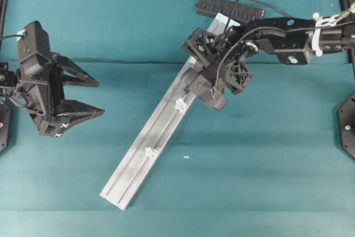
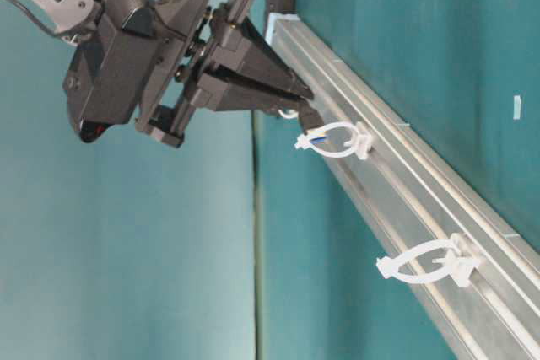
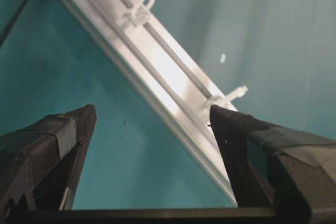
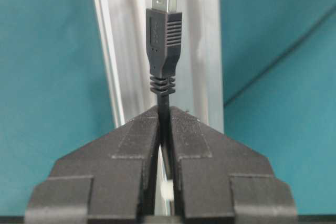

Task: Pass the USB cable through three rings with both arms.

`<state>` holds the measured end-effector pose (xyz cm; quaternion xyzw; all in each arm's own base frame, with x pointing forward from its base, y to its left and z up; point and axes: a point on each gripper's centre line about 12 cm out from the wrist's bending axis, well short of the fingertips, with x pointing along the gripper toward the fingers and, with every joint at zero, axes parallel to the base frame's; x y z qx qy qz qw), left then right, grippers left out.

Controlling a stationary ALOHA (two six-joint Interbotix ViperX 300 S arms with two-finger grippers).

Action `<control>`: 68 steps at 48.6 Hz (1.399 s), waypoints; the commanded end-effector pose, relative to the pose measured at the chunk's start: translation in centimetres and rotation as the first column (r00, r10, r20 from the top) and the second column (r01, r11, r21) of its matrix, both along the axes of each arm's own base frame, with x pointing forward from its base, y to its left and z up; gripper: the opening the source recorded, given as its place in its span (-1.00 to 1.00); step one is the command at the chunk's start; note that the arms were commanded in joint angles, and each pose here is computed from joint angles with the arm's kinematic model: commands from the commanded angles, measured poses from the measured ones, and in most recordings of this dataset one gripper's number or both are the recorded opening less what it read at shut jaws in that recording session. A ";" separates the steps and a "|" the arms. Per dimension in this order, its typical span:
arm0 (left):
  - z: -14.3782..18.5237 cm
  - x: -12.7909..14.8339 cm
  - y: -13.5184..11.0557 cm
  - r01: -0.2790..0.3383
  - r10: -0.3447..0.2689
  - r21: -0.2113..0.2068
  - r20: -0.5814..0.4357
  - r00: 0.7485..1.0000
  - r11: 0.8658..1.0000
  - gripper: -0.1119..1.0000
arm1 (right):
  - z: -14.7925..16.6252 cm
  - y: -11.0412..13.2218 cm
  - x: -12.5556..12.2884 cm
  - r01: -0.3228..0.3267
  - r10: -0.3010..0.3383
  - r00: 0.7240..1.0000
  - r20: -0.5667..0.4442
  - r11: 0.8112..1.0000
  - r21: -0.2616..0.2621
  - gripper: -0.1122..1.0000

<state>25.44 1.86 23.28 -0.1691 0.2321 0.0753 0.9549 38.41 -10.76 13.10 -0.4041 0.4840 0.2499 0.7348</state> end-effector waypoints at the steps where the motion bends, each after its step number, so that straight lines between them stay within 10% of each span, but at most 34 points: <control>1: 0.5 0.2 0.0 0.002 -0.002 0.003 0.018 1.000 1.000 0.89 | -0.2 0.7 0.2 -0.030 0.030 1.000 -0.006 1.000 -0.003 -0.68; 68: 0.4 0.1 0.0 0.002 -0.002 0.002 0.014 1.000 1.000 0.89 | -0.2 1.8 0.8 -0.045 0.045 0.999 0.007 0.999 0.001 -0.68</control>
